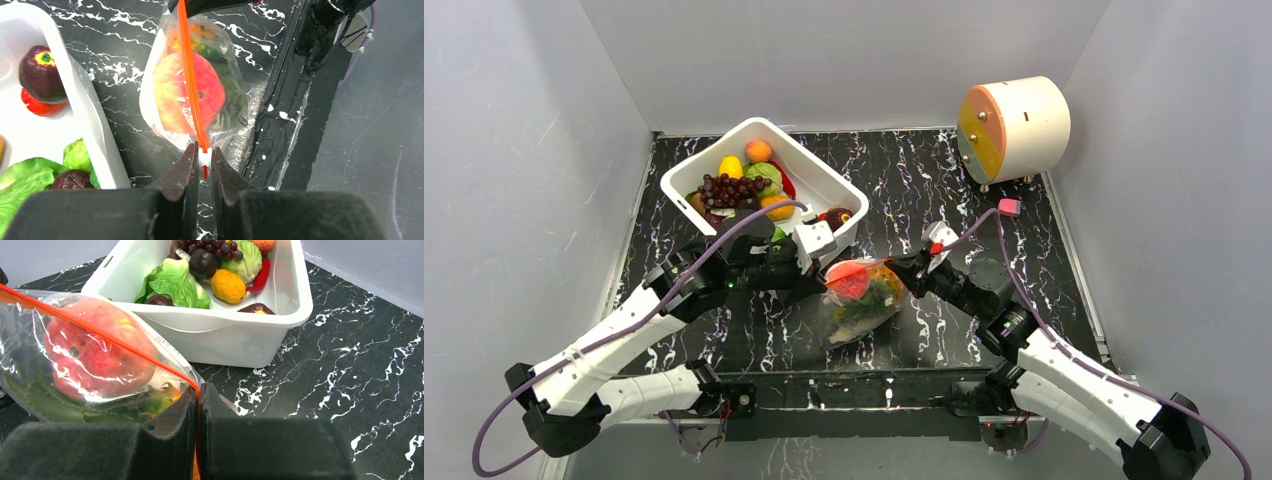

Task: Place the food in the zip-top bag and seal the zipper
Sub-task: Zip the zipper food storage bag at the center of the board.

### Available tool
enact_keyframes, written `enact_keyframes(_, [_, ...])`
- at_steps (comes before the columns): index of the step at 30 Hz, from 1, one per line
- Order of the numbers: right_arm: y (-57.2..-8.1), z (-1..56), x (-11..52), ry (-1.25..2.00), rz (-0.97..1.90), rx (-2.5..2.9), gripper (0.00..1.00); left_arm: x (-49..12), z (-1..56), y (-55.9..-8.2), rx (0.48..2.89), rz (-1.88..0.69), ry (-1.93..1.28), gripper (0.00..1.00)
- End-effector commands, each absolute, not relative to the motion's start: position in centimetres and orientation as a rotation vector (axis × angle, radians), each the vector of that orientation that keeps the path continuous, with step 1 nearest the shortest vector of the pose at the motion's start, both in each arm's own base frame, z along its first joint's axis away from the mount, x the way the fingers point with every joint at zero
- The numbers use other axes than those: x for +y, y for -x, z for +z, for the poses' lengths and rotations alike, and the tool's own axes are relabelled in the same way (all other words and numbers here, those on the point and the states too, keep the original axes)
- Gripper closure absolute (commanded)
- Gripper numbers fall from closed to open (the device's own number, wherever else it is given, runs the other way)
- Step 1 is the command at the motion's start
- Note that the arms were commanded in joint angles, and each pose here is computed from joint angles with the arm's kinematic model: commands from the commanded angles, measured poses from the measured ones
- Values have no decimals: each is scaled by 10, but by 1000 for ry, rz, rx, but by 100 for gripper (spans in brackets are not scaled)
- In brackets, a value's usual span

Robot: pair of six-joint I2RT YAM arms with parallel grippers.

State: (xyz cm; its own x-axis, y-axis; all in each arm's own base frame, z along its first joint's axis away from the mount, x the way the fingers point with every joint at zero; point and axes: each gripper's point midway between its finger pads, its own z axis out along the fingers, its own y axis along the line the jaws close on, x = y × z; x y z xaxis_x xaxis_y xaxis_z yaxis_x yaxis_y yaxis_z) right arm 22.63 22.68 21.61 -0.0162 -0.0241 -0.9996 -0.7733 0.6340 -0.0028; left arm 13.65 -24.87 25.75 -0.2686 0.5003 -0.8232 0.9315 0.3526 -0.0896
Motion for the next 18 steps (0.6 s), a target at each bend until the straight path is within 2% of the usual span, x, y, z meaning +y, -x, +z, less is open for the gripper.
enact_keyframes(1, [-252,226,191,581,476,1539,100,-228,268,-124,1858,-735,-1281,100])
enact_keyframes(9, [-250,288,153,553,285,1504,100,-257,317,-158,1580,-671,-1283,100])
enact_keyframes(14, [-245,307,139,574,214,1544,100,-276,328,-173,1538,-644,-1329,100])
enact_keyframes(18, [-244,318,114,498,111,1548,100,-281,309,-178,1601,-641,-1353,100])
